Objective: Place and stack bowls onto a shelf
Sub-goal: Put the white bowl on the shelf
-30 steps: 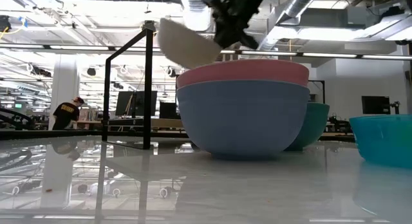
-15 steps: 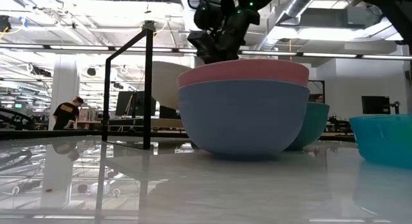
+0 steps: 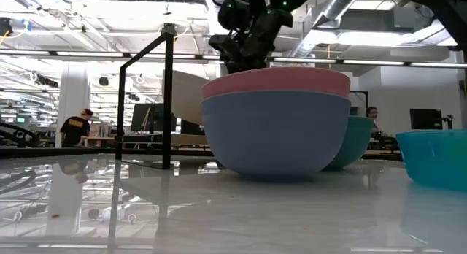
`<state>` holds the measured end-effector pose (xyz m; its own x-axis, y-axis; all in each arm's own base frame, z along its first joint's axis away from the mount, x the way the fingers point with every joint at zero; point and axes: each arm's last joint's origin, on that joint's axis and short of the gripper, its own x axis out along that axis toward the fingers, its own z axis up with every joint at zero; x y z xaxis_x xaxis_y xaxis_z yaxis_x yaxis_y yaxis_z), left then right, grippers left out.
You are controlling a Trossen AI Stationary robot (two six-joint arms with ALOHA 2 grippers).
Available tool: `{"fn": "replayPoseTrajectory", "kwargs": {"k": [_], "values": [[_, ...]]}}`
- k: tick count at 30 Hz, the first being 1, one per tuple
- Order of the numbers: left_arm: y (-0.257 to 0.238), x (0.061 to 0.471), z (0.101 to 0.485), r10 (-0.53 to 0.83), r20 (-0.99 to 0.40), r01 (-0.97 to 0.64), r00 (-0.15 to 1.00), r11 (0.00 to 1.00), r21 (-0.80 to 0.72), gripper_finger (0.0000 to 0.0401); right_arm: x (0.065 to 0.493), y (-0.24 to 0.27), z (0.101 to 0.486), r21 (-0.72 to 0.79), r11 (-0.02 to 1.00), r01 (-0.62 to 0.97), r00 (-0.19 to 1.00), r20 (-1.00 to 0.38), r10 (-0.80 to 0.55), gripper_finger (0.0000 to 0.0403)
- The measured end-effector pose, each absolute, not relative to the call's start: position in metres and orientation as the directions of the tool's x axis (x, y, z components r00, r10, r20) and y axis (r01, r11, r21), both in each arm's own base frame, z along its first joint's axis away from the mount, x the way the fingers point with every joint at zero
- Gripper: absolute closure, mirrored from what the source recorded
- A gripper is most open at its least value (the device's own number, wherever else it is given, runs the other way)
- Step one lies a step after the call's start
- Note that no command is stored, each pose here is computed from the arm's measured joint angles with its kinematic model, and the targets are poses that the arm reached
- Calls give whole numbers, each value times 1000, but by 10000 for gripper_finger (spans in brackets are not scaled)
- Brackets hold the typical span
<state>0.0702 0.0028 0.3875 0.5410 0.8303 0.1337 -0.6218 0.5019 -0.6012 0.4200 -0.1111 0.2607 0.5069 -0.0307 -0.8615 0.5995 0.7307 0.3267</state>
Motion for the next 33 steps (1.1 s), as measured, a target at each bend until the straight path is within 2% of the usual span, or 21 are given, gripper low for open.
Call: {"fn": "replayPoseTrajectory", "kwargs": {"k": [33], "values": [[3, 70, 387, 830, 133, -613, 542, 499, -613, 326, 425, -108, 263, 330, 762, 558, 544, -839, -35, 364]]}}
